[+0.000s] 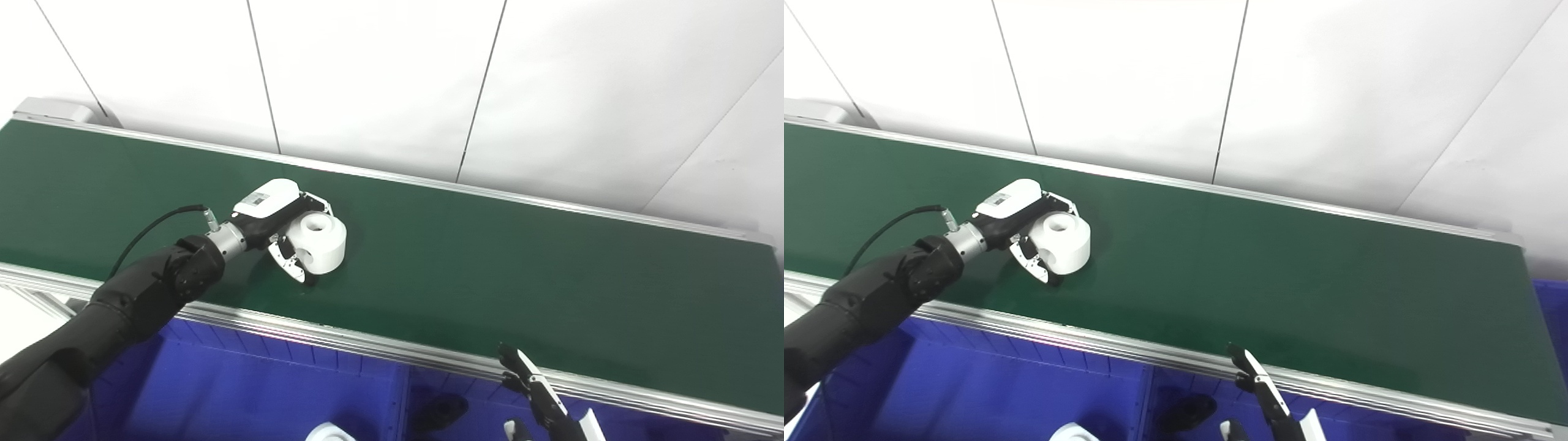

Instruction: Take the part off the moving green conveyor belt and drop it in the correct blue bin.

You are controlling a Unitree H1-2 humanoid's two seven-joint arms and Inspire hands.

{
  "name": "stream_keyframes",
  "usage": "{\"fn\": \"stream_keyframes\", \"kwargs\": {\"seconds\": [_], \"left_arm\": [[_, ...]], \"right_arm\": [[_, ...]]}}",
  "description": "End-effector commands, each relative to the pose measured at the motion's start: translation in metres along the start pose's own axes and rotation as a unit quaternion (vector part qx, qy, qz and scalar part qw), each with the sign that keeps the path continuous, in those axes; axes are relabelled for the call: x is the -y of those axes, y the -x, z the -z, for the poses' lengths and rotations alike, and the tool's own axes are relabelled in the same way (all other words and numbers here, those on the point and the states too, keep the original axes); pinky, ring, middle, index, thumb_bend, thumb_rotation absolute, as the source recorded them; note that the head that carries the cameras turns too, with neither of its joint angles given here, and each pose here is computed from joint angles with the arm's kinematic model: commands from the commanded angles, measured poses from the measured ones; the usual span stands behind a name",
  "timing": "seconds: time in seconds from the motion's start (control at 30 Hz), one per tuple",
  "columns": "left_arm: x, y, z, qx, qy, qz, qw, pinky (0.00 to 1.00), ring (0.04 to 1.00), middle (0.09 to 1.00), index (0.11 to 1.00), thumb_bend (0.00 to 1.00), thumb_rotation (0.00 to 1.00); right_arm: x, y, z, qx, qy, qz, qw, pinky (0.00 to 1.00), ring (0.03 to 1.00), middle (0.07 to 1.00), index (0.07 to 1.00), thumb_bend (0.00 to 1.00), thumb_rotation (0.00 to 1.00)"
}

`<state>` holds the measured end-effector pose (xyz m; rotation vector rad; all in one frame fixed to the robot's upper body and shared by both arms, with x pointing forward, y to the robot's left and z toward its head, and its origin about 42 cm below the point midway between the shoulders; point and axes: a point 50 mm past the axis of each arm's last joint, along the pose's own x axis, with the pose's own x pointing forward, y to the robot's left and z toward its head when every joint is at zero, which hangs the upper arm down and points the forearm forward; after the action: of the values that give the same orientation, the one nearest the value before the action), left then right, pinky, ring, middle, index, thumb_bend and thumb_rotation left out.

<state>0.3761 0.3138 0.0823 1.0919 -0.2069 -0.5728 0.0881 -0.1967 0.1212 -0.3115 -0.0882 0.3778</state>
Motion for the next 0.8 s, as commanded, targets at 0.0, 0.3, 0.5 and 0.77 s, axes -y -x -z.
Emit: {"fn": "stream_keyframes", "kwargs": {"seconds": [0.0, 0.3, 0.5, 0.77], "left_arm": [[-0.021, 0.005, 0.007, -0.001, -0.016, -0.016, 1.0, 0.29, 0.351, 0.426, 0.467, 0.87, 0.0], [-0.033, 0.009, -0.006, 0.026, 0.015, -0.037, 0.999, 0.26, 0.32, 0.401, 0.479, 0.54, 0.04], [-0.048, 0.01, -0.015, 0.044, 0.03, -0.055, 0.997, 0.25, 0.304, 0.392, 0.48, 0.52, 0.04], [-0.079, 0.016, -0.034, 0.084, 0.046, -0.086, 0.992, 0.24, 0.301, 0.388, 0.478, 0.52, 0.04]], "right_arm": [[0.001, 0.004, -0.007, 0.031, 0.003, 0.009, 0.999, 0.86, 0.922, 0.929, 0.923, 0.4, 0.92], [0.001, 0.004, -0.008, 0.027, 0.003, 0.007, 1.0, 0.86, 0.923, 0.932, 0.927, 0.42, 0.93], [0.001, 0.001, -0.008, 0.027, 0.003, 0.005, 1.0, 0.87, 0.923, 0.934, 0.929, 0.41, 0.93], [-0.001, 0.0, -0.009, 0.027, 0.0, 0.006, 1.0, 0.87, 0.924, 0.94, 0.932, 0.41, 0.93]]}}
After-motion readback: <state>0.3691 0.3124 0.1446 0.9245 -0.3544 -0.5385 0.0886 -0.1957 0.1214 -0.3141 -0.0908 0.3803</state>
